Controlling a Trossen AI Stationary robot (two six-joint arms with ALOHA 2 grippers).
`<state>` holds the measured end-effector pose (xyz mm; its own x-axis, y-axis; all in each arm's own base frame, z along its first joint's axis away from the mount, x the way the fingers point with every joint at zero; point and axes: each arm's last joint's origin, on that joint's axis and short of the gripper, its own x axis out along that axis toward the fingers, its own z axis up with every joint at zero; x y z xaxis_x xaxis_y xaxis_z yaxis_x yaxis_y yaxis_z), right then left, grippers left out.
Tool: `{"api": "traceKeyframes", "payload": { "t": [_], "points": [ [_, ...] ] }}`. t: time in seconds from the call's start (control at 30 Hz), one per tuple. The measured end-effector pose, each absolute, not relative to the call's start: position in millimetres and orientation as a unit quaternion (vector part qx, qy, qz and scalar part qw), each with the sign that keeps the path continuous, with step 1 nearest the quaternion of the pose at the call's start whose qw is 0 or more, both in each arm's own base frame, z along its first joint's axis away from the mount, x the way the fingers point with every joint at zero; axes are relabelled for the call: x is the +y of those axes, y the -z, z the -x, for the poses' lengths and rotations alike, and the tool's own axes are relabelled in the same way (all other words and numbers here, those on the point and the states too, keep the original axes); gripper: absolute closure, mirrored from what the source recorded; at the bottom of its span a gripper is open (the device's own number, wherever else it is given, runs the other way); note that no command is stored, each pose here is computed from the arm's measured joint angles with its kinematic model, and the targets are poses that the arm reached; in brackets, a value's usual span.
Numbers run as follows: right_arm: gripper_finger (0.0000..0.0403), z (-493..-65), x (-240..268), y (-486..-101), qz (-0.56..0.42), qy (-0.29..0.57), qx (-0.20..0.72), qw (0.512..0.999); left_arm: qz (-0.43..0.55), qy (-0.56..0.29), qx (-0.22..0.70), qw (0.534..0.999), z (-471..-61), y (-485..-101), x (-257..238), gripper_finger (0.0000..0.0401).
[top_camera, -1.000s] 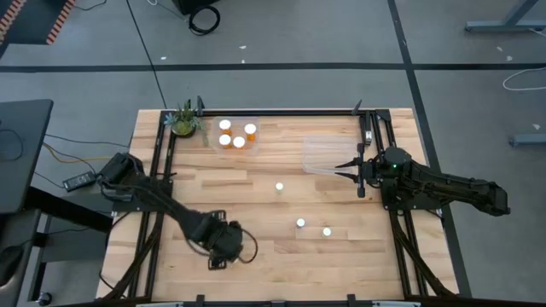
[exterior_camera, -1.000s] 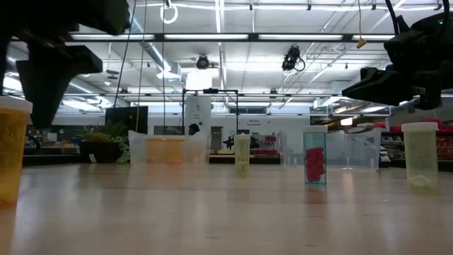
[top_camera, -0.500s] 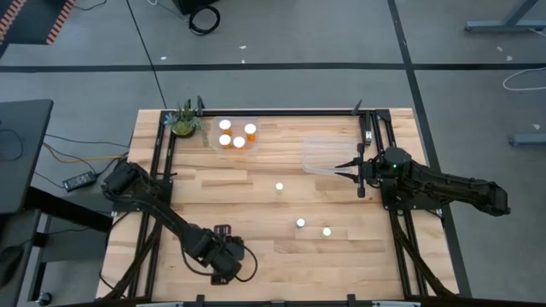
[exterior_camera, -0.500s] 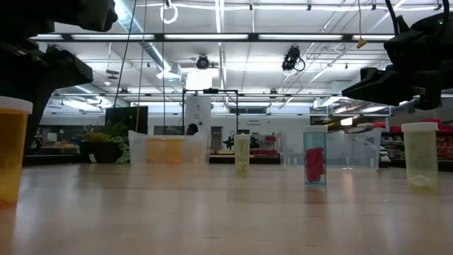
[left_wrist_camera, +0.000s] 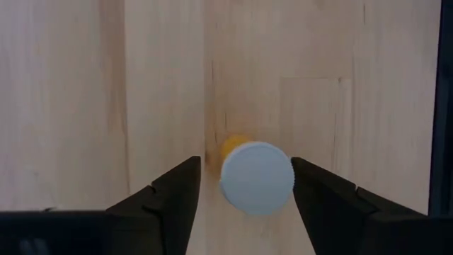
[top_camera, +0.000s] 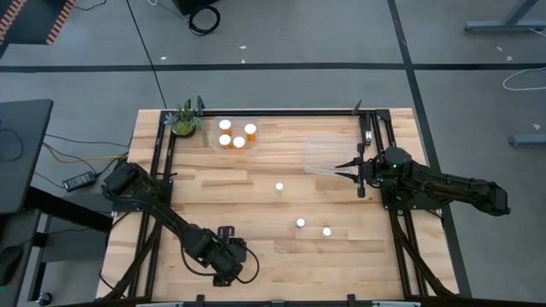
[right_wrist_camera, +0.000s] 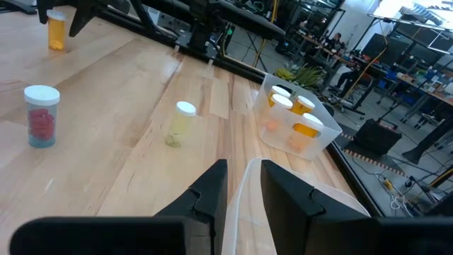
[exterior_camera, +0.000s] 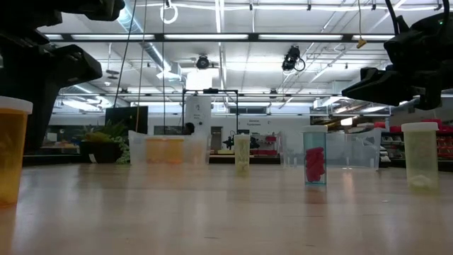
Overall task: Pick and place medicine bottles into bin by pill shape (circle, oval)
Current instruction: Put the small orange pill bottle into the right transparent bin
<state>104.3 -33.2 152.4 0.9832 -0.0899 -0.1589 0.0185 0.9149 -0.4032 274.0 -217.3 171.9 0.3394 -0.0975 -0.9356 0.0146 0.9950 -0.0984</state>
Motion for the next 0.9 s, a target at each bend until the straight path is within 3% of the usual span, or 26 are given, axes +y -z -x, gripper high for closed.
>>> {"api": "traceKeyframes", "payload": {
  "t": [0.53,0.9],
  "points": [
    [0.031,-104,-33,-152,0.204,0.028,0.087,0.975,0.034,0.033,0.572,0.819,-278,-172,-212,0.0283],
    [0.031,-104,-33,-152,0.204,0.028,0.087,0.975,-0.003,0.019,0.557,0.83,-304,-179,-174,0.0271]
  ]
}}
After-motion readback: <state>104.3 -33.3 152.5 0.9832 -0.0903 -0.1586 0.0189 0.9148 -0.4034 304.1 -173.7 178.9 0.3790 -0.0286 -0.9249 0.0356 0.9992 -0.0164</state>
